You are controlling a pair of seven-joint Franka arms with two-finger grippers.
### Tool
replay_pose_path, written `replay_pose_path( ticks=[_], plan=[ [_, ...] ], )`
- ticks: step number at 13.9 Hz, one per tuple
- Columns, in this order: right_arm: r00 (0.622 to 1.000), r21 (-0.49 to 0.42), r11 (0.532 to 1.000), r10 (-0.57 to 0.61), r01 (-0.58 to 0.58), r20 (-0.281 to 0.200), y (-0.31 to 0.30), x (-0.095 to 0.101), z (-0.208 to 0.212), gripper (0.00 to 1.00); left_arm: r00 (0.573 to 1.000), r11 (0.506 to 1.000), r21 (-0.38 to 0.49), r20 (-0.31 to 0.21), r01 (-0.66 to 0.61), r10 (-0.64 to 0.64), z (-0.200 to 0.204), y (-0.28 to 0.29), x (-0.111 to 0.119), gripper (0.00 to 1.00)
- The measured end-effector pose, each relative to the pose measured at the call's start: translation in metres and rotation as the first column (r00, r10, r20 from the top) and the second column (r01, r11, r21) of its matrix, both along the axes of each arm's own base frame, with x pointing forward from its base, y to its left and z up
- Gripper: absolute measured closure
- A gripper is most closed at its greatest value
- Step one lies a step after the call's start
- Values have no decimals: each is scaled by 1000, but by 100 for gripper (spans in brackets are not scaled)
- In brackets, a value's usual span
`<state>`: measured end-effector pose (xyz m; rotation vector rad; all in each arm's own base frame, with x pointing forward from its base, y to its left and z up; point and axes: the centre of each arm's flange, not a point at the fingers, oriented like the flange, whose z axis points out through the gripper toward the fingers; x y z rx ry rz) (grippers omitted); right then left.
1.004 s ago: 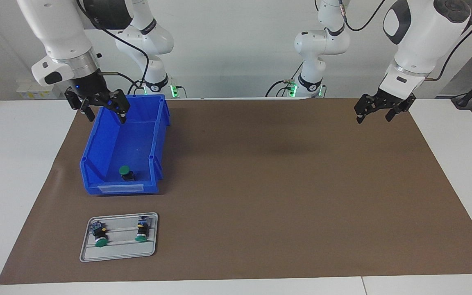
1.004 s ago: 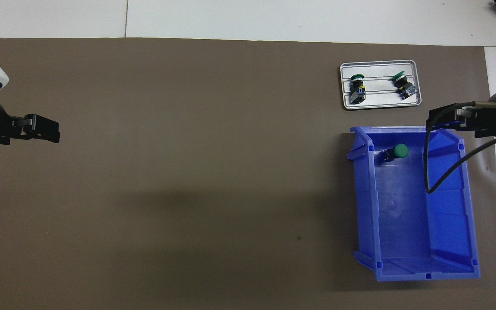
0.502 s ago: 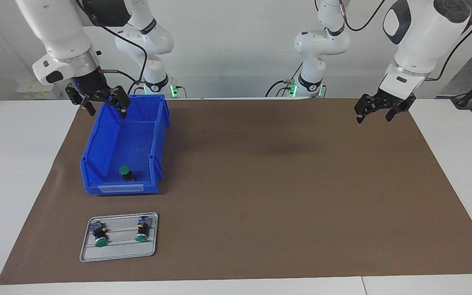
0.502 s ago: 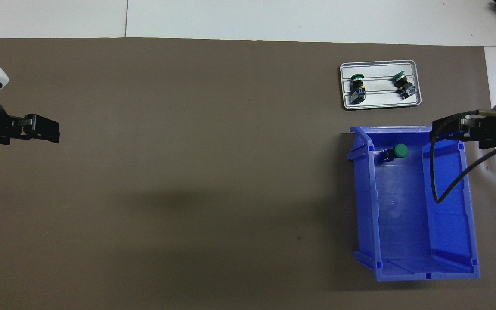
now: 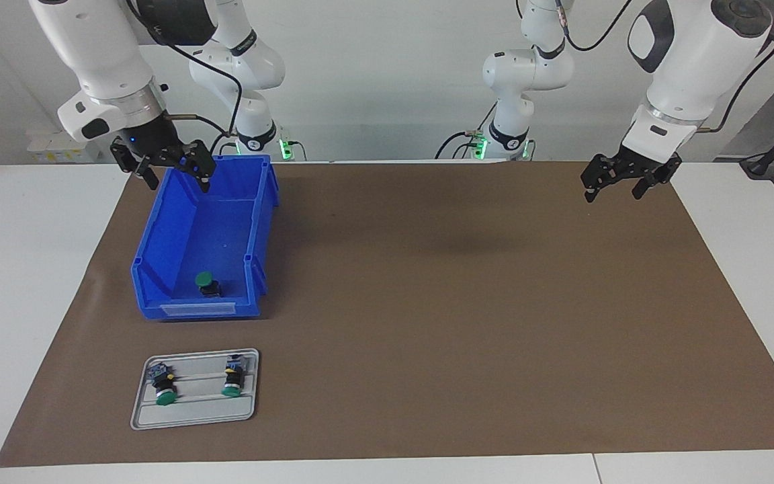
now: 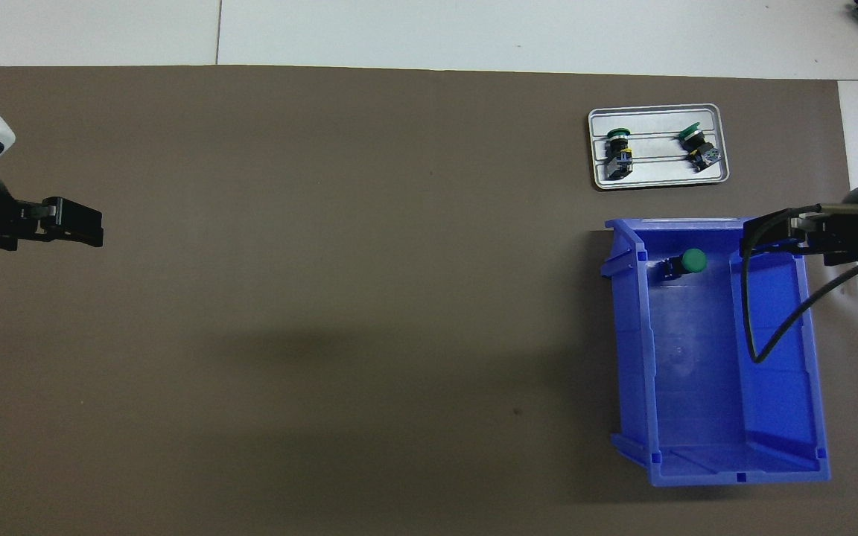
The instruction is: Place and press button with both arms
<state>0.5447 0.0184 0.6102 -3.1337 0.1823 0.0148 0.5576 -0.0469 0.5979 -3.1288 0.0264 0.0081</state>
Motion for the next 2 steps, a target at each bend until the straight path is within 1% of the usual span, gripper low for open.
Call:
replay_pose_path(
  ticks=[2],
  plan=[
    [1000, 0, 1000, 0, 0, 0, 0, -1, 0, 0, 1000, 1000, 0, 0, 0, 0, 0, 0, 0, 0]
  ],
)
